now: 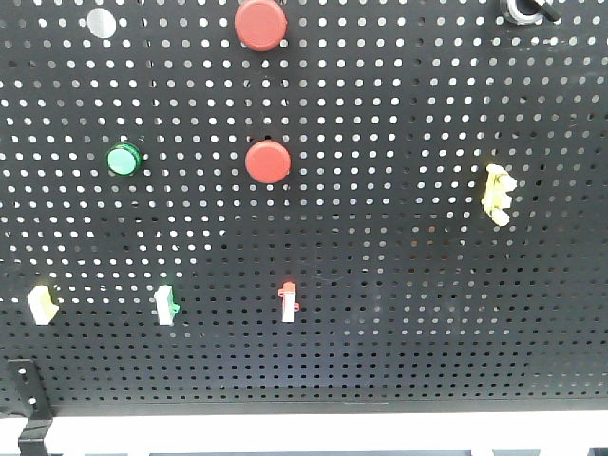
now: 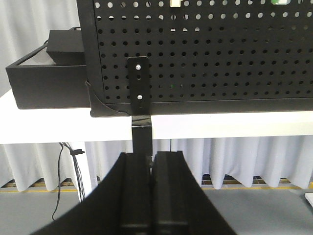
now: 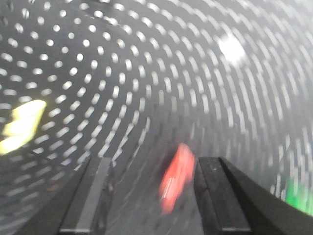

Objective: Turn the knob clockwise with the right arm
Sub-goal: 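Align the open right gripper over the silver knob's bar handle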

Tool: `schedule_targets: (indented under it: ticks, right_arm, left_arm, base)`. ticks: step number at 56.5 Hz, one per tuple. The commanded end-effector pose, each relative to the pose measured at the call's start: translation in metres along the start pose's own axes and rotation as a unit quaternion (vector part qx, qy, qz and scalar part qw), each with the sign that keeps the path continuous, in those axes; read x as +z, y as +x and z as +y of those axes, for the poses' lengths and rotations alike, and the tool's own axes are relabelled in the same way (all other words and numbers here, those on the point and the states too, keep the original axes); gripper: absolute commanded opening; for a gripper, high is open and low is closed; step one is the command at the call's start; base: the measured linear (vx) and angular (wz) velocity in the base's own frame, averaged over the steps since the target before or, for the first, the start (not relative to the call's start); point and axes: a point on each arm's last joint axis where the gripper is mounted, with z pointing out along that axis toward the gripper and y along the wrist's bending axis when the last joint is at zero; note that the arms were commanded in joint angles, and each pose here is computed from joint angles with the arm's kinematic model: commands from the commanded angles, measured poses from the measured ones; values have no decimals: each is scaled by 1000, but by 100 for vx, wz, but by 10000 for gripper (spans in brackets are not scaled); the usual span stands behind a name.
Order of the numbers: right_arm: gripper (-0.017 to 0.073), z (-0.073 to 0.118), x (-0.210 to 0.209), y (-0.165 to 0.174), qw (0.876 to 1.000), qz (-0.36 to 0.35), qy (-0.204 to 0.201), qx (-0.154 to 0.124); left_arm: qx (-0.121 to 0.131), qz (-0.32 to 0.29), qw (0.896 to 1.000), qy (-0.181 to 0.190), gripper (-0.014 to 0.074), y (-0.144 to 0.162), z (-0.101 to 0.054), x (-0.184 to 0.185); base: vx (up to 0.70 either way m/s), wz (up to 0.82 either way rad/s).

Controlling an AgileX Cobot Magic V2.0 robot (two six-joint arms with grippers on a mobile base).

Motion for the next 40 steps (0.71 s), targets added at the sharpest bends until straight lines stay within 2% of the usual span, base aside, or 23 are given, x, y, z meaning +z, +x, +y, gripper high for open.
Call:
schedule_targets:
  ticks: [1,5,11,15,28,40]
  right_arm:
    - [442,-9,18,-26,998,-56,-7,-26]
    - [441,-6,33,-36,997,-69,-28,-31]
    - [441,3,58,-52,992,-82,-60,-78]
    - [441,7,71,-61,991,-73,-66,-91]
    - [441,3,98,-95,991,-85,-55,-82]
    - [409,2,110,-108,991,-99,-50,-78]
  left_arm:
    - [-3,-32,999,2,-6,1,0,1]
    - [-3,-32,999,2,-6,1,0,1]
    - [-3,-32,999,2,-6,1,0,1]
    - [-3,-32,999,2,-6,1,0,1]
    - [-3,-32,999,2,-6,1,0,1]
    - [-3,-32,999,2,-6,1,0,1]
  base:
    - [0,0]
    - [0,0]
    - [0,0]
    - [0,0]
    - [0,0]
    - [0,0]
